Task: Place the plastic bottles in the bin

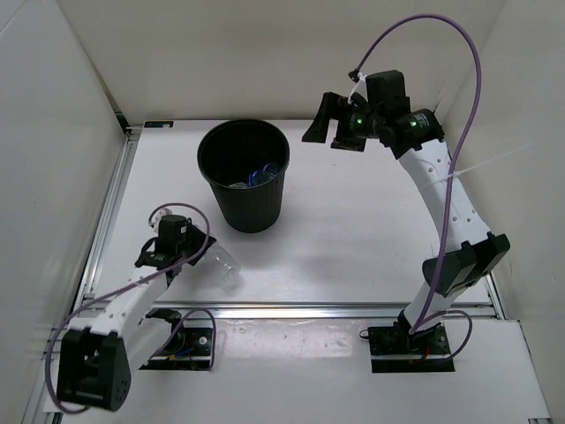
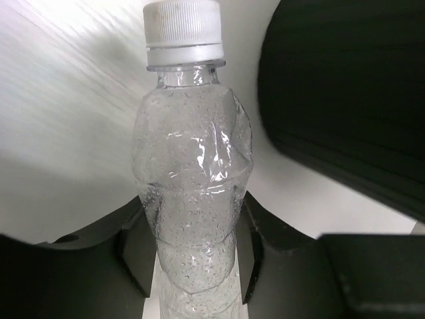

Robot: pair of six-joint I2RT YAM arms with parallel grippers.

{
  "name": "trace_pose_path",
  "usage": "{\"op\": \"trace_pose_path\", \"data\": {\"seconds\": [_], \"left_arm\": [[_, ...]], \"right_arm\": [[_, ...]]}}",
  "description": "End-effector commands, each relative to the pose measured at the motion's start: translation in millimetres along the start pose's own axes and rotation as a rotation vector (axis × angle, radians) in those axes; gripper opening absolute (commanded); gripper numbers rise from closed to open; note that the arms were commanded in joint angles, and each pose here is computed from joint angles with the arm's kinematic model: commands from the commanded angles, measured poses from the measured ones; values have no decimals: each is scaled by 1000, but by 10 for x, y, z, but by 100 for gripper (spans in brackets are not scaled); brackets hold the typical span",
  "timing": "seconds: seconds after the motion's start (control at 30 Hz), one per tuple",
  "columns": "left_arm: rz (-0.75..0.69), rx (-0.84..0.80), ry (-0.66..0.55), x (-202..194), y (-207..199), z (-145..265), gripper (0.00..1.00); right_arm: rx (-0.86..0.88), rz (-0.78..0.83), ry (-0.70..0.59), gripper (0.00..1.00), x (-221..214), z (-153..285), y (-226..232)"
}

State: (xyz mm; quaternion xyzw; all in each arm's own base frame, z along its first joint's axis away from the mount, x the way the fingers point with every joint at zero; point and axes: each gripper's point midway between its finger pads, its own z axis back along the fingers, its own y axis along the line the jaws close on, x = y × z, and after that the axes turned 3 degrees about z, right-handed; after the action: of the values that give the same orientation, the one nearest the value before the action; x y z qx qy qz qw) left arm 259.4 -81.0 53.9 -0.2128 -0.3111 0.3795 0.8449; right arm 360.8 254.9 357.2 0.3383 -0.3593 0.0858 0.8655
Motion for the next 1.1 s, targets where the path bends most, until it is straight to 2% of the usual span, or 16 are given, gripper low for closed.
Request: {"op": "trace_pose_path", "data": {"seconds": [0.0, 0.1, 0.17, 0.3, 0.4, 0.43, 0.47, 0.57, 0.67, 0.77, 0.87, 0.9, 0.93, 0.97, 1.0, 1.07], "left_arm": [[48, 50, -166, 399, -70, 450, 39], [77, 121, -294, 778, -142, 957, 39], [74, 101, -363, 989, -293, 1230, 39], [42, -13, -566, 1687, -1031, 1913, 41], [-33, 8, -646, 2012, -1298, 2096, 41], [-62, 29, -650, 2111, -1396, 2019, 42], [-75, -11, -699, 2268, -1598, 2170, 42], [-131, -104, -734, 2483, -2168, 2120, 44], [-189, -154, -687, 2494, -2693, 1856, 46], [-262, -185, -640, 2285, -3102, 1584, 49], [-353, -174, -614, 2016, -3332, 1374, 52], [-383, -162, -604, 1937, -3351, 1297, 54], [-426, -133, -610, 1838, -3379, 1192, 77], [-439, -112, -631, 1830, -3370, 1215, 91], [-456, -64, -662, 1776, -3319, 1210, 100], [-458, -30, -711, 1840, -3276, 1328, 100]], "right_arm": [[7, -15, -1, 100, -43, 99, -51], [-6, -43, 10, 100, -137, 65, -185], [-14, -49, 8, 100, -142, 88, -222], [-24, -66, 16, 100, -175, 98, -304], [-14, -72, 21, 100, -185, 87, -325], [-21, -77, 15, 100, -164, 98, -363], [-13, -78, 19, 100, -169, 100, -348], [-19, -82, 14, 100, -133, 88, -385], [-19, -82, 14, 100, -118, 70, -388], [-25, -87, 9, 100, -100, 80, -422], [-40, -100, -2, 100, -113, 164, -494], [-52, -111, 0, 100, -122, 162, -559], [-63, -122, -2, 100, -147, 195, -615], [-74, -132, -4, 100, -168, 232, -669], [-75, -132, -4, 100, -185, 249, -665], [-91, -152, -33, 100, -151, 370, -730]]}}
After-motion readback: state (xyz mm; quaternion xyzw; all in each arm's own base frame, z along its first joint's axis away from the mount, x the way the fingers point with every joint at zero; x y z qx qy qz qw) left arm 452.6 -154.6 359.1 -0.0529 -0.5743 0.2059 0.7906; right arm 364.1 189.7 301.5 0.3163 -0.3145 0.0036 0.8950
